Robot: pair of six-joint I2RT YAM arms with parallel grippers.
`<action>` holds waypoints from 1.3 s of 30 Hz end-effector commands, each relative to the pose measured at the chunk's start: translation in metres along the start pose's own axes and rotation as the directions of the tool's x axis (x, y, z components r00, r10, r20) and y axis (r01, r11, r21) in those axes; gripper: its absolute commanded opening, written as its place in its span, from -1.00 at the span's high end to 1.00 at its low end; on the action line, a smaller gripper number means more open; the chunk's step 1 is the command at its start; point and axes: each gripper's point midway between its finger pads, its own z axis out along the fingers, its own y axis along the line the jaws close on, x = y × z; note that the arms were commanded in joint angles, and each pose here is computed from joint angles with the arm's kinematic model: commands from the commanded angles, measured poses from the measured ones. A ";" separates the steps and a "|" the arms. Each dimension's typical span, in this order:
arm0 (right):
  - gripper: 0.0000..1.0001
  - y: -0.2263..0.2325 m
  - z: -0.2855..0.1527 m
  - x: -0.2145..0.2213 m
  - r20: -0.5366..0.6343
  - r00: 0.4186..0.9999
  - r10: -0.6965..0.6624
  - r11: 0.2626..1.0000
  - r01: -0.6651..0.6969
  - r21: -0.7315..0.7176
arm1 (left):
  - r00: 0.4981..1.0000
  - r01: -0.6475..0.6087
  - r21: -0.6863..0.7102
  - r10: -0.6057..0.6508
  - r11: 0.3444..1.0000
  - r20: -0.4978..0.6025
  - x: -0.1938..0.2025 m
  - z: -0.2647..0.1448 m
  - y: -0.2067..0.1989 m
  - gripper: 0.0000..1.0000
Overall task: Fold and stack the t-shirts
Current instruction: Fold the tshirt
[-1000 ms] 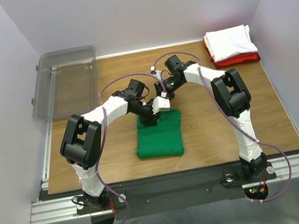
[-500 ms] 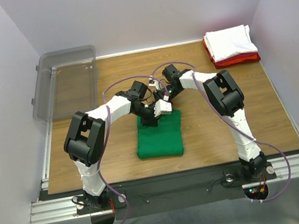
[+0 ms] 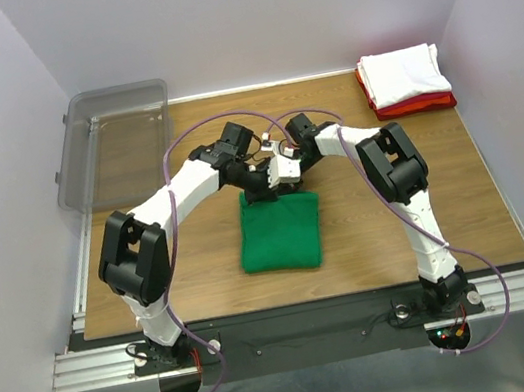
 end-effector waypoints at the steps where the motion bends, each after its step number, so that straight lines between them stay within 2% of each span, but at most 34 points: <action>1: 0.72 -0.019 0.009 0.010 -0.016 1.000 -0.016 0.999 0.017 0.036 | 0.998 -0.053 -0.048 0.054 0.997 0.029 -0.022 -0.018 0.010 1.00; 12: 0.72 -0.014 0.005 0.003 -0.005 0.999 -0.034 0.999 0.034 0.034 | 0.999 -0.051 -0.116 0.051 0.992 -0.001 -0.003 -0.008 0.053 1.00; 19: 0.70 0.001 -0.011 -0.030 0.055 0.993 -0.108 0.991 0.104 0.082 | 0.997 -0.071 -0.074 0.071 0.995 0.005 -0.001 -0.009 0.038 1.00; 25: 0.69 0.025 -0.037 -0.062 0.135 0.983 -0.123 0.992 0.118 0.042 | 0.996 -0.088 -0.067 0.089 0.994 0.010 -0.003 -0.015 0.021 1.00; 33: 0.69 -0.008 -0.025 -0.046 0.100 0.991 -0.088 0.994 0.081 0.076 | 0.995 -0.099 -0.073 0.100 0.992 0.017 -0.010 -0.020 0.022 1.00; 39: 0.73 -0.032 -0.004 -0.016 0.041 0.999 -0.018 0.999 0.017 0.037 | 0.992 -0.122 -0.121 0.124 0.985 0.007 -0.014 -0.024 0.036 1.00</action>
